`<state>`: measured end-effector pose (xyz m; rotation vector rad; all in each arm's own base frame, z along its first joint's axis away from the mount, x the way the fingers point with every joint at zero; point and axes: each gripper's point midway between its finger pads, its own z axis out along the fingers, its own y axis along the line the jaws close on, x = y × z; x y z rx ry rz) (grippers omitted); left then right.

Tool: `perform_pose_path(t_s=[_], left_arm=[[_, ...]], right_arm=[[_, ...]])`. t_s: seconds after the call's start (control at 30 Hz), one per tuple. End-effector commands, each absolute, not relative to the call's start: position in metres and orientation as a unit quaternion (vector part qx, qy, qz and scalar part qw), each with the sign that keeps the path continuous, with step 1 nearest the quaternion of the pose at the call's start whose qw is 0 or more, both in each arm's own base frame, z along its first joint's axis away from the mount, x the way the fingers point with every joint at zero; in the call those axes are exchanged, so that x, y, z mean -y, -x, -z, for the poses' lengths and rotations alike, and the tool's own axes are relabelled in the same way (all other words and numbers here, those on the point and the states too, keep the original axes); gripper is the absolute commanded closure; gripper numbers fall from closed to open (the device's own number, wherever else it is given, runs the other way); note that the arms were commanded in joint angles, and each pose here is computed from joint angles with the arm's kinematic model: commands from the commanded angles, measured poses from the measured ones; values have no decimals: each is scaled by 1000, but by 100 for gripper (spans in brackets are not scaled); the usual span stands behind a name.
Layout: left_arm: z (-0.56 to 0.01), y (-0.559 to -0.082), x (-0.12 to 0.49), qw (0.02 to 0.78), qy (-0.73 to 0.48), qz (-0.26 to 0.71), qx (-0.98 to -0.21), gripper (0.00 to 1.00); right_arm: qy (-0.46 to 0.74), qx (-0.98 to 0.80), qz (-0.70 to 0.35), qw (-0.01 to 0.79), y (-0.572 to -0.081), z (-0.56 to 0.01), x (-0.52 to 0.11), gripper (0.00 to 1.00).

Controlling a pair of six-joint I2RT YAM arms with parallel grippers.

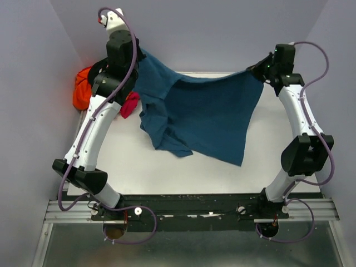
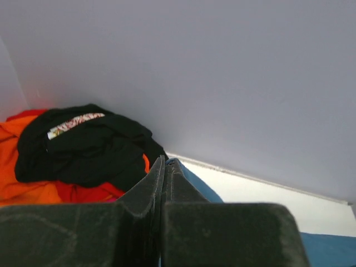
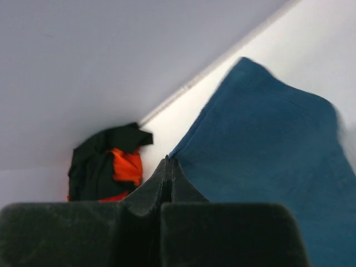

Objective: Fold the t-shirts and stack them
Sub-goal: Flatten out the tshirt

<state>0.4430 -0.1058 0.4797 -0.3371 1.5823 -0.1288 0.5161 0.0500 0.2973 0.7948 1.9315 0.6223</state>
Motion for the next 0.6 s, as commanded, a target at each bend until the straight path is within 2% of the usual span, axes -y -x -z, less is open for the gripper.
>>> perform_pose_path(t_s=[0.0,0.23,0.4,0.57], left_arm=[[-538,-412,80,717,159,46,-677,100],[-557,-351,66,747,150,92,-642,100],[-602,-301,48,769,143,107,-614,100],[-617,-260,44,786,135,154,-583,100]], right_arm=[[-287,-755,-220,547,-484,-389,-25,99],[-232,-700,-214,641,-390,-465,-21,99],[-179,-630,-224,722,-300,-541,-25,99],[-163,-587,-243,755,-225,-564,-29,99]])
